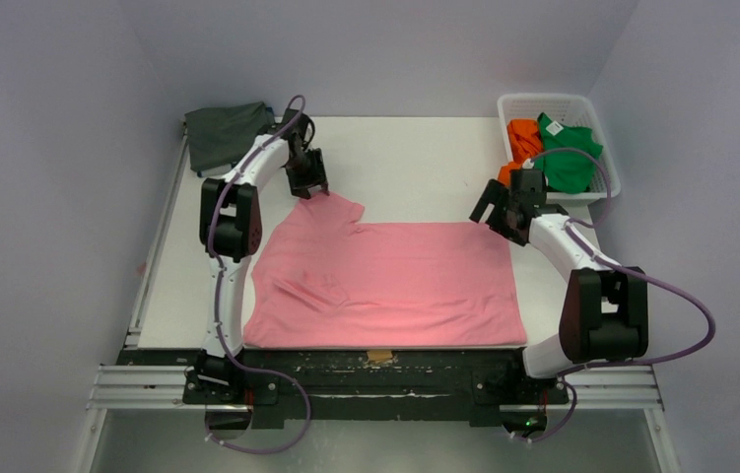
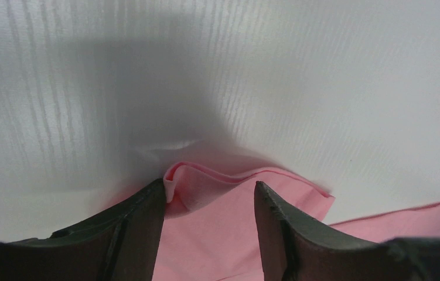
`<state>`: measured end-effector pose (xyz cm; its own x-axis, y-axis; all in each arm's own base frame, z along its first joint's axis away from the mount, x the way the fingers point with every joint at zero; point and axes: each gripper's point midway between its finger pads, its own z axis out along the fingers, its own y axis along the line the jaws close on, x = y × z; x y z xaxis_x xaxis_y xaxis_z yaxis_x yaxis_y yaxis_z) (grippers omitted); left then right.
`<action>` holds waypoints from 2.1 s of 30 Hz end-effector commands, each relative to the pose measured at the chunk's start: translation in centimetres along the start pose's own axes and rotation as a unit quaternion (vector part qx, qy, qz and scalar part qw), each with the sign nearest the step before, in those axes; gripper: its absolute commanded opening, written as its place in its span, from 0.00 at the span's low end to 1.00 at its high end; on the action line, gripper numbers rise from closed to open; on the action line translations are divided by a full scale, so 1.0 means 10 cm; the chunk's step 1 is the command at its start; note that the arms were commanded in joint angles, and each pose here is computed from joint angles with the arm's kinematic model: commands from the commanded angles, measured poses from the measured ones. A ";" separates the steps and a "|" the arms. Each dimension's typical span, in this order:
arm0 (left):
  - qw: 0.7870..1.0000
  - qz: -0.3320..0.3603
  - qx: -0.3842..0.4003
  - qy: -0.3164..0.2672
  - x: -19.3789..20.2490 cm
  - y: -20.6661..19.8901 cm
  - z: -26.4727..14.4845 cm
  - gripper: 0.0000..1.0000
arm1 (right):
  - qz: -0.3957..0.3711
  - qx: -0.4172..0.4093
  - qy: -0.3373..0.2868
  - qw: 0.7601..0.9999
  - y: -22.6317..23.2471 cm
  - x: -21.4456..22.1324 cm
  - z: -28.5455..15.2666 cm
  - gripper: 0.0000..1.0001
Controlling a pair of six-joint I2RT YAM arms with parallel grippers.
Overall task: Fold and stack the t-shirts
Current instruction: Grab the side of the flattened tshirt furthest away from the robot with both arms
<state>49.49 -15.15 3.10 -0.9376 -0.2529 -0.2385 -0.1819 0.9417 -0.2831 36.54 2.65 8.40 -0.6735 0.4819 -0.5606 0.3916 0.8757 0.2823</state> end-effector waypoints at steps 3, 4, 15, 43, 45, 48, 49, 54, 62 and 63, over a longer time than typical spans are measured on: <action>0.999 0.011 -0.046 -0.019 -0.12 0.14 -0.02 0.47 | 0.010 -0.025 -0.021 0.999 0.10 -0.09 -0.09 0.91; 0.999 0.011 -0.045 -0.021 -0.14 0.13 -0.01 0.46 | 0.010 -0.025 -0.020 0.999 0.10 -0.09 -0.09 0.90; 0.998 0.046 -0.035 -0.026 -0.19 0.03 0.07 0.24 | 0.014 -0.001 -0.033 0.999 0.07 -0.22 -0.06 0.89; 0.980 0.139 0.053 -0.136 -0.20 -0.40 -0.74 0.00 | -0.004 0.212 0.010 0.977 -0.44 -0.33 0.74 0.53; 0.979 0.139 0.058 -0.137 -0.18 -0.41 -0.77 0.00 | -0.004 0.210 0.017 0.978 -0.45 -0.24 0.72 0.50; 0.978 0.140 0.064 -0.137 -0.14 -0.42 -0.79 0.00 | -0.006 0.209 0.025 0.978 -0.48 -0.12 0.68 0.46; 0.978 0.141 0.065 -0.136 -0.12 -0.42 -0.79 0.00 | -0.006 0.208 0.024 0.978 -0.47 -0.10 0.66 0.45; 0.978 0.144 0.070 -0.134 -0.04 -0.41 -0.80 0.00 | -0.009 0.211 0.018 0.977 -0.50 -0.09 0.66 0.31; 0.971 0.169 0.084 -0.146 -0.02 -0.49 -0.87 0.00 | -0.022 0.194 -0.014 0.981 -0.34 -0.31 0.70 0.01; 0.970 0.171 0.087 -0.148 -0.02 -0.50 -0.89 0.00 | -0.025 0.190 -0.019 0.981 -0.32 -0.33 0.68 0.00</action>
<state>47.11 -16.70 8.66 -0.8727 -0.0393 -0.4866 0.1088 0.9560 -0.2724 40.16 -2.14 2.38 -0.7057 0.4565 -0.5419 0.5797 0.8117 -0.0710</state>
